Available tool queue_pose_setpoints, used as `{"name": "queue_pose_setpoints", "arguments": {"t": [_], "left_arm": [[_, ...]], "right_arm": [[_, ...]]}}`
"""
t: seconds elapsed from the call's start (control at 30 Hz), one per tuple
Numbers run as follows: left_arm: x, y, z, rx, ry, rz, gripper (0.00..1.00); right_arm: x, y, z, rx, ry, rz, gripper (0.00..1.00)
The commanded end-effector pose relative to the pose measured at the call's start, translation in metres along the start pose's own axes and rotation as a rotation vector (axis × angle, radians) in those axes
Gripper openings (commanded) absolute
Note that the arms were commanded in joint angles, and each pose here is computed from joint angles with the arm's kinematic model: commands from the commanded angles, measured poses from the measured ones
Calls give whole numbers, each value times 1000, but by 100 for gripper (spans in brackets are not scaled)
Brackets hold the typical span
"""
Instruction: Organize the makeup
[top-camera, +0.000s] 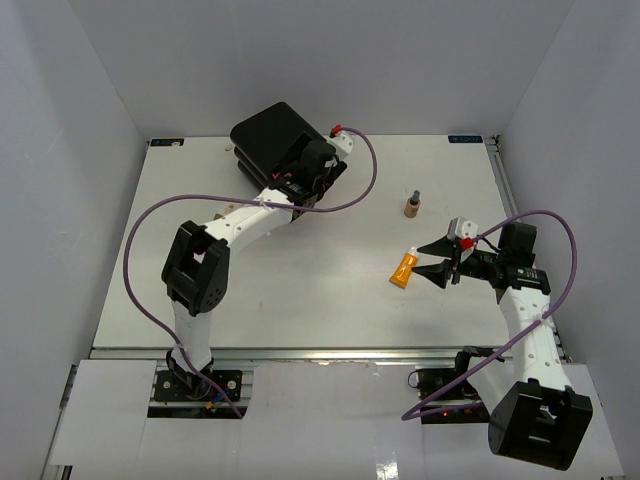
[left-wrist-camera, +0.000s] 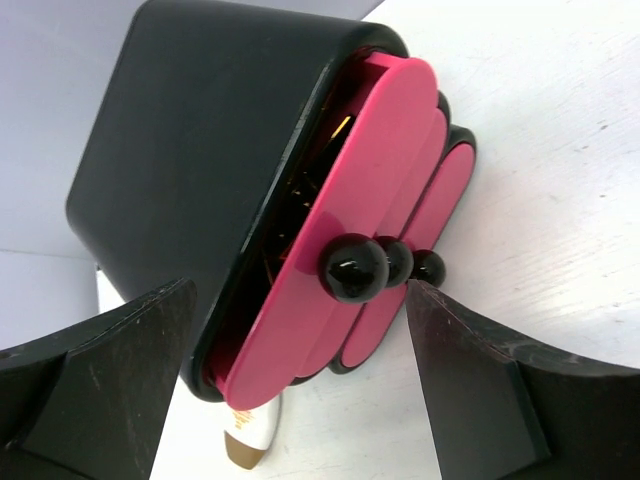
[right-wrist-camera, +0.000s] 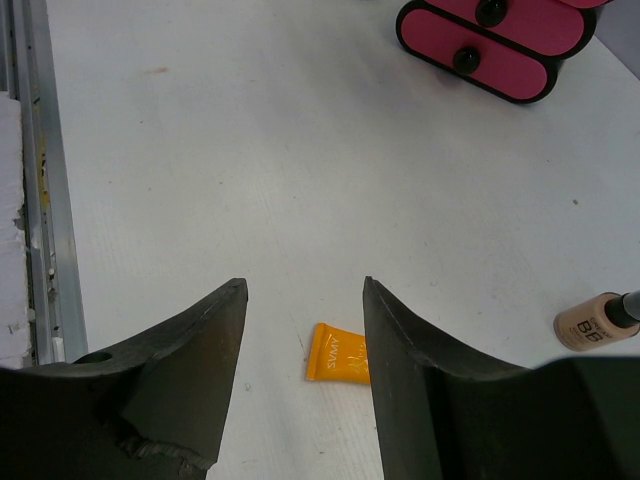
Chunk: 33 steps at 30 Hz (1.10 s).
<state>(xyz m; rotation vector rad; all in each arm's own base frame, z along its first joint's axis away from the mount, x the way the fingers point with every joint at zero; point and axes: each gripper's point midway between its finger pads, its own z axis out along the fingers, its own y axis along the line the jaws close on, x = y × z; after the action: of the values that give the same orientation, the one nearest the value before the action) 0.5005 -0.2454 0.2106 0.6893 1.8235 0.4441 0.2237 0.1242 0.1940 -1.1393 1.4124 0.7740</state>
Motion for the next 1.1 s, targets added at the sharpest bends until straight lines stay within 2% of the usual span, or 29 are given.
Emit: {"name": "queue_pose_setpoints", "arguments": {"t": [0.0,0.23,0.4,0.6,0.7,0.8,1.07], "left_arm": [[-34,16,-27,43,-89,-125,97],[-54,10,-73,233,-186,-245,96],[-43,-21,-85,376,-162,-290,92],[-22,-59,-69,468,-45,-257,91],[-2,-75,-54,469,54,-229,91],[4,-75,-39,420,102,-210,91],[9,-56,-4,222,147,-144,93]], "right_arm": [[-8,1,-1,-9,-28,-15,56],[-8,1,-1,-11,-30,-9,56],[-6,1,0,-12,-29,-5,56],[-5,0,-1,-9,-27,3,56],[-5,0,-1,-9,-27,3,56],[-5,0,-1,-9,-28,5,56],[-4,0,-1,-11,-30,10,56]]}}
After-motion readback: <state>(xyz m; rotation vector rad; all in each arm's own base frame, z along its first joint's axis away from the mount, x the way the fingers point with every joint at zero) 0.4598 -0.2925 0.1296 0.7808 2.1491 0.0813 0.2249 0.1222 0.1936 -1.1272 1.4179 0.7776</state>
